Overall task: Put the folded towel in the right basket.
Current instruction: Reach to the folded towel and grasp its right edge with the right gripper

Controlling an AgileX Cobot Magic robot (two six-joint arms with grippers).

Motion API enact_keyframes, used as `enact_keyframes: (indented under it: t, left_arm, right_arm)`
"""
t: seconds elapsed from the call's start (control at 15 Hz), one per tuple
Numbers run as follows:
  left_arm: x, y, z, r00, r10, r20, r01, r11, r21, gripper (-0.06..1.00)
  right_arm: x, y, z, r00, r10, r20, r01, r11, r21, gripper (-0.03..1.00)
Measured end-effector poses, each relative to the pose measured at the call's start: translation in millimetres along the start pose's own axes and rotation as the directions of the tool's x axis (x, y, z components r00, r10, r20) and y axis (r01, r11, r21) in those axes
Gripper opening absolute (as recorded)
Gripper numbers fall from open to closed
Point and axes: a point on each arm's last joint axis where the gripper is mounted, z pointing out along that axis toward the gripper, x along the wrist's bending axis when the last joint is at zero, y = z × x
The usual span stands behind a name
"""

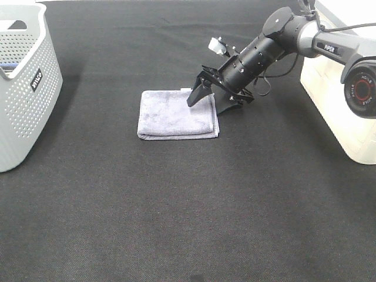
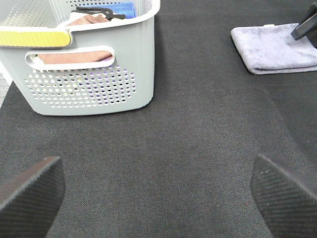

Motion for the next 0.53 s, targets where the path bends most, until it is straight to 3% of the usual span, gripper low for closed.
enact_keyframes:
  t: [0.13, 0.2, 0.4, 0.53]
  left_arm:
    - [0.0, 0.0, 0.0, 1.000, 0.000, 0.000, 0.000, 1.000, 0.000, 0.97]
    - [0.0, 0.0, 0.0, 1.000, 0.000, 0.000, 0.000, 1.000, 0.000, 0.97]
    - [0.0, 0.0, 0.0, 1.000, 0.000, 0.000, 0.000, 1.000, 0.000, 0.97]
    - [0.0, 0.0, 0.0, 1.000, 0.000, 0.000, 0.000, 1.000, 0.000, 0.97]
  right_arm:
    - [0.3, 0.2, 2.7, 1.000, -0.006, 0.010, 0.006, 1.000, -0.006, 0.60]
    - [-2.1, -0.5, 6.8, 1.000, -0.002, 0.013, 0.002, 1.000, -0.008, 0.43]
    - [-4.2, -1.0, 9.7, 1.000, 0.003, 0.014, -0.003, 1.000, -0.010, 0.07]
    - [-4.2, -1.0, 9.7, 1.000, 0.003, 0.014, -0.003, 1.000, -0.010, 0.06]
